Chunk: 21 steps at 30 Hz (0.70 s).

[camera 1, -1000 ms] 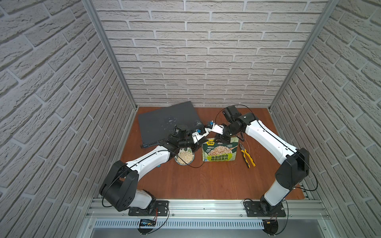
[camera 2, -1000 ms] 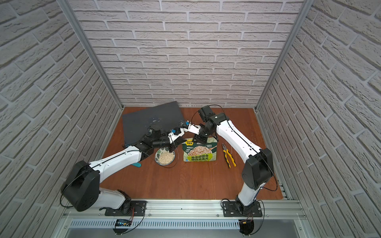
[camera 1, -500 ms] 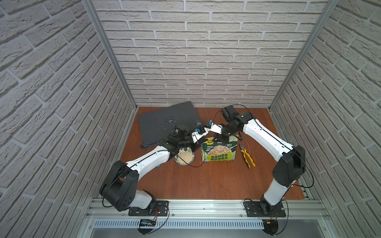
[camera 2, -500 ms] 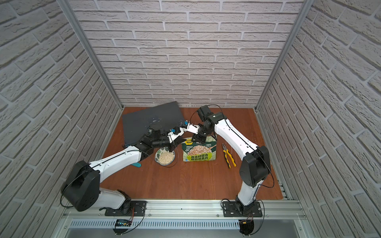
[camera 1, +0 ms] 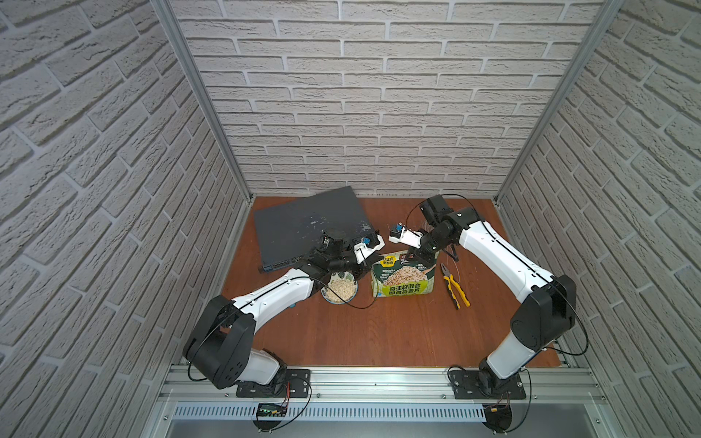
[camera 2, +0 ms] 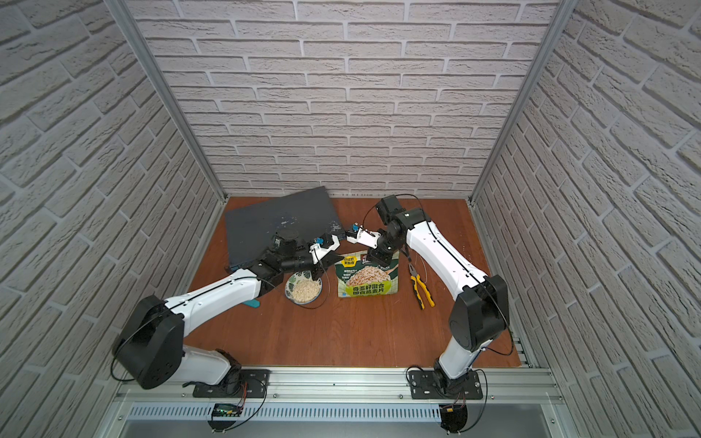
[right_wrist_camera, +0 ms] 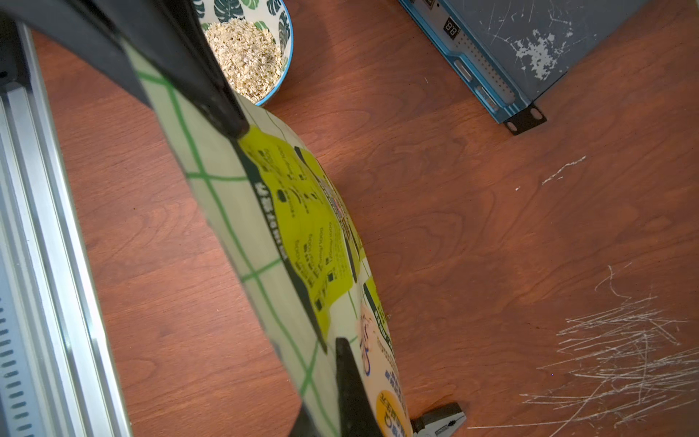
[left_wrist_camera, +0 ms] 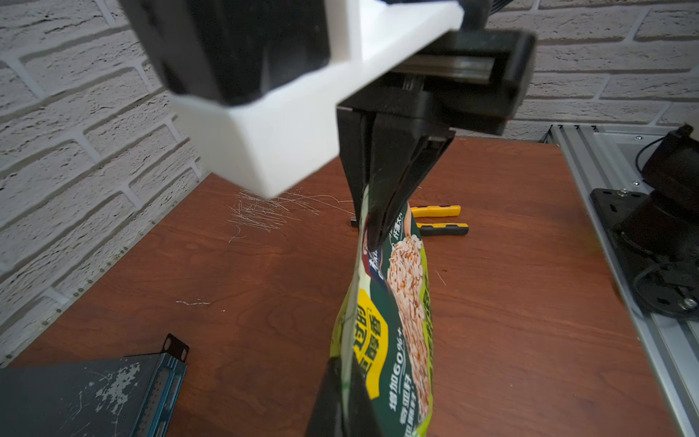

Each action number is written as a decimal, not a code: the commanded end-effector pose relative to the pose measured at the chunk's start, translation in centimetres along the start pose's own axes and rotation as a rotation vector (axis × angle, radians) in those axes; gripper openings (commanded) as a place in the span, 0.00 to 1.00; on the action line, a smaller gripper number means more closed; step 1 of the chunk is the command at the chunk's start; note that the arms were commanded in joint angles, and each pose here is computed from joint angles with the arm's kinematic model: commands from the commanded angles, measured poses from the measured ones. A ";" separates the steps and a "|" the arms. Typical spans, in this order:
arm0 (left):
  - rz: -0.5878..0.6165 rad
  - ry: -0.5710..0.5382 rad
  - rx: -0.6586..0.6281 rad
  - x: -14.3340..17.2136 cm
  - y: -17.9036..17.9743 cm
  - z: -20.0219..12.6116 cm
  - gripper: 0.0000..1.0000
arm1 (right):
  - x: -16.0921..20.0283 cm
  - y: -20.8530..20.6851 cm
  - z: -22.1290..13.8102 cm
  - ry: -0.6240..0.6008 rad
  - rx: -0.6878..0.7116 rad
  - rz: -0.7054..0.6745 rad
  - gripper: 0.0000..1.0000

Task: Pour the oats into the breakfast bowl
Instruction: Close the oats bag at the center of the board.

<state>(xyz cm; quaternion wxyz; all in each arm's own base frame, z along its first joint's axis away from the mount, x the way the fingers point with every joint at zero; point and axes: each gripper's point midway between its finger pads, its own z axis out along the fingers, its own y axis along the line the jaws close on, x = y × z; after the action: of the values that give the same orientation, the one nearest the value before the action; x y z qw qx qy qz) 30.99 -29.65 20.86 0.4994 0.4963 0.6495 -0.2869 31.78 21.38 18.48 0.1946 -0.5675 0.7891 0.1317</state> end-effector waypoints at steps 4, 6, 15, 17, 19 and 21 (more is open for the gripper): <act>0.038 -0.026 -0.046 -1.1 0.8 -1.1 0.00 | 2.8 -1.8 -2.9 0.036 0.112 0.060 0.03; 0.040 -0.021 -0.050 -1.0 0.8 -1.2 0.00 | 3.2 -1.9 -3.2 0.041 0.120 0.071 0.03; 0.041 -0.020 -0.063 -1.1 1.1 -1.5 0.00 | 4.6 -2.5 -4.1 0.059 0.169 0.106 0.16; 0.041 -0.021 -0.065 -1.1 1.1 -1.5 0.00 | 4.8 -2.5 -4.3 0.061 0.174 0.107 0.10; 0.041 -0.020 -0.067 -1.1 1.2 -1.5 0.00 | 5.0 -2.4 -4.5 0.062 0.172 0.108 0.03; 0.041 -0.020 -0.070 -1.1 1.2 -1.6 0.00 | 5.2 -2.4 -4.7 0.063 0.184 0.111 0.03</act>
<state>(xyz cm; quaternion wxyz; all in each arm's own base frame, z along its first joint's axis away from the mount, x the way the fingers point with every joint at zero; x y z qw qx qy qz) 30.95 -29.12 21.07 0.5014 0.4983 0.6510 -0.2765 31.93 16.44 19.68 0.2111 -0.5247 0.8197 0.0909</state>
